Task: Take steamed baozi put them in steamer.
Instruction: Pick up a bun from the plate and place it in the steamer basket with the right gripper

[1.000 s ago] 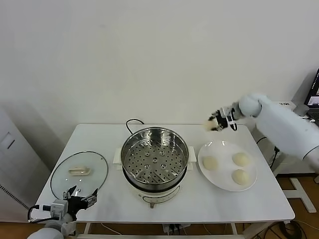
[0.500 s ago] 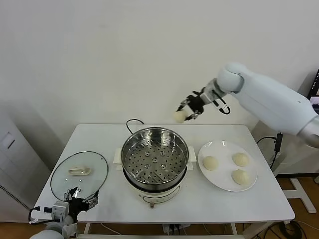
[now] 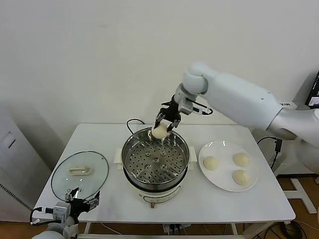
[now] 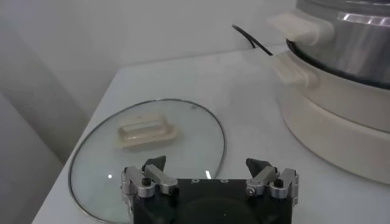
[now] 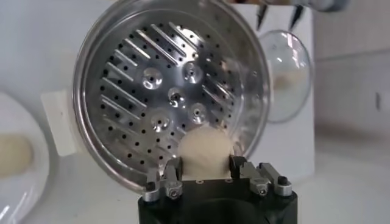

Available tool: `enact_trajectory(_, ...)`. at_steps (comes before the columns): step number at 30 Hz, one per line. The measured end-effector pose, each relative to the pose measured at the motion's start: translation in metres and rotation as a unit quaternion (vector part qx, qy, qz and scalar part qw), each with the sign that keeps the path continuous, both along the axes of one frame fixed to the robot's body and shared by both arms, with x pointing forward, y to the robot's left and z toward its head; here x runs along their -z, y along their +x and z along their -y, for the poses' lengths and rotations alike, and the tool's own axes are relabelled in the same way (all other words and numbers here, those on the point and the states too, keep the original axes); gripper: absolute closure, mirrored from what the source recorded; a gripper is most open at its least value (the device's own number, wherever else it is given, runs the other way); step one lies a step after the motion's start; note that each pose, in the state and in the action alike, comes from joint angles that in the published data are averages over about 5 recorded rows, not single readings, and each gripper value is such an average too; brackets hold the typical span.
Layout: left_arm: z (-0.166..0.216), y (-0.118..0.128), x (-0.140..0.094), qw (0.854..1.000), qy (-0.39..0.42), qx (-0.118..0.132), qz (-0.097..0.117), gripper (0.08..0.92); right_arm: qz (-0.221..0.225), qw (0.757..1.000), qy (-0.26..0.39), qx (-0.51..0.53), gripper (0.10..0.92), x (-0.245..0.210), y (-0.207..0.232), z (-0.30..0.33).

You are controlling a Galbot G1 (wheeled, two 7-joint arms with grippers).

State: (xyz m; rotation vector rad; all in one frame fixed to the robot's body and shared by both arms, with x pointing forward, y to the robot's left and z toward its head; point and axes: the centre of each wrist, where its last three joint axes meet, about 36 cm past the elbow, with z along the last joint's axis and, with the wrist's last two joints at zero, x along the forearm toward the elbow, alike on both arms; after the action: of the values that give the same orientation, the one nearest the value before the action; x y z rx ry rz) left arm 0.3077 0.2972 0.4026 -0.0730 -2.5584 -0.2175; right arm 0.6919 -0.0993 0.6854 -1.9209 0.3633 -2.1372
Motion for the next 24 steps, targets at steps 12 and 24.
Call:
enact_trajectory(12,0.003,-0.001,0.001,1.000,0.000,0.004,-0.001,0.177,0.028,0.998,-0.040,-0.033,0.537,0.050,-0.007,-0.032)
enact_trajectory(24,0.006,0.000,0.002,1.000,-0.002,0.005,-0.001,0.177,0.041,0.997,-0.055,-0.033,0.539,0.083,-0.010,-0.040)
